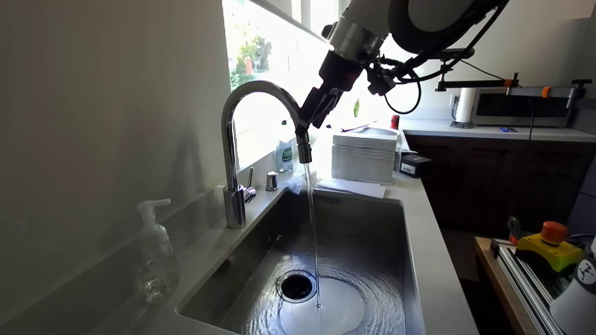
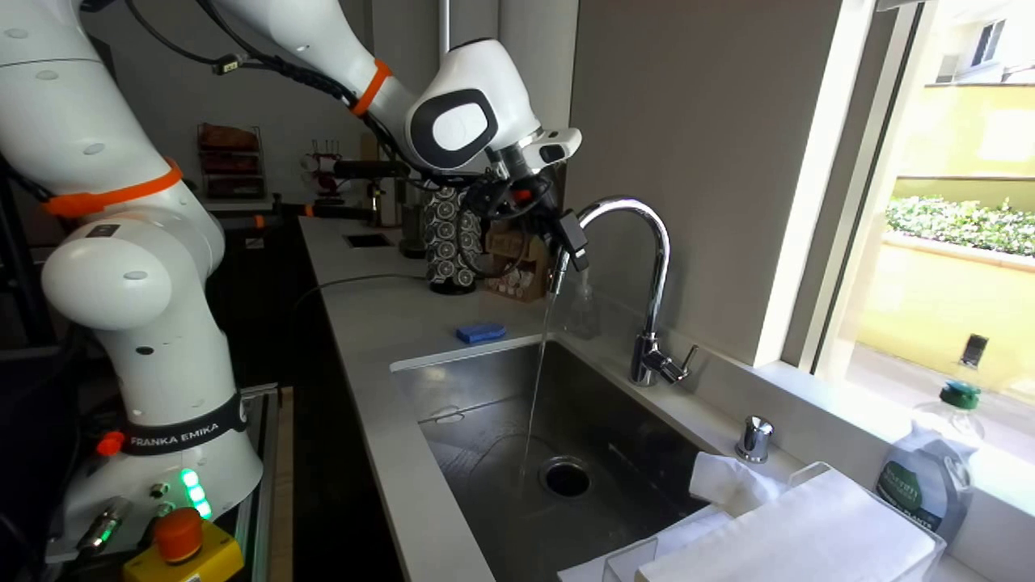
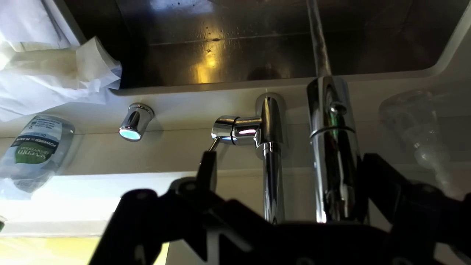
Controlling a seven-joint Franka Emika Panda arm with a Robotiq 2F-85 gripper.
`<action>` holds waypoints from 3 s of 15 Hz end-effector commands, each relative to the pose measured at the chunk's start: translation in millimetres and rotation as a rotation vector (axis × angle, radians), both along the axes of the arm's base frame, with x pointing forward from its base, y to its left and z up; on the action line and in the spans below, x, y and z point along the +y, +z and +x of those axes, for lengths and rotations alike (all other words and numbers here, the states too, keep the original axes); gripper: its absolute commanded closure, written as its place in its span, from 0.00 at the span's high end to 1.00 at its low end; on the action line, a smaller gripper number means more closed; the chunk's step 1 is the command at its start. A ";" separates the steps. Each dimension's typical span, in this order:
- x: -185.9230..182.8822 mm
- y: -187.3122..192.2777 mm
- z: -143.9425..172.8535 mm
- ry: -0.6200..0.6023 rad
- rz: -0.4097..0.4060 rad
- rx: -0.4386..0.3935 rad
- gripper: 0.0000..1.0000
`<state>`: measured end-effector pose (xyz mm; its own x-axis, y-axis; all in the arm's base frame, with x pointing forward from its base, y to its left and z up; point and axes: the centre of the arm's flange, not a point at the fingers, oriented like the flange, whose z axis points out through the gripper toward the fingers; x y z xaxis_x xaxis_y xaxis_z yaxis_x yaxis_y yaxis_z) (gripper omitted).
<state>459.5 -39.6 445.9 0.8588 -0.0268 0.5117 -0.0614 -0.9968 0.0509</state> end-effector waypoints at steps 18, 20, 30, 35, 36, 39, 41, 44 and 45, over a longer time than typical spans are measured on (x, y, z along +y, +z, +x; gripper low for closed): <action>-76.0 -23.0 -9.1 0.015 -0.113 -0.025 1.00; -83.6 -23.2 -9.7 0.015 -0.121 -0.028 1.00; -127.4 -8.7 -17.9 -0.011 -0.192 -0.024 1.00; -137.0 -5.7 -18.8 -0.014 -0.198 -0.029 1.00; -135.7 -7.0 -19.1 -0.013 -0.198 -0.025 1.00; -120.6 -0.1 -18.1 0.031 -0.172 -0.031 1.00; -104.0 12.5 -17.8 0.075 -0.170 -0.022 1.00; -82.9 23.5 -18.0 0.136 -0.173 0.005 1.00; -78.2 22.7 -17.6 0.149 -0.171 0.010 1.00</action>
<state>447.3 -131.3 457.0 0.8432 0.1514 0.5158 0.0296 -0.9712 0.2366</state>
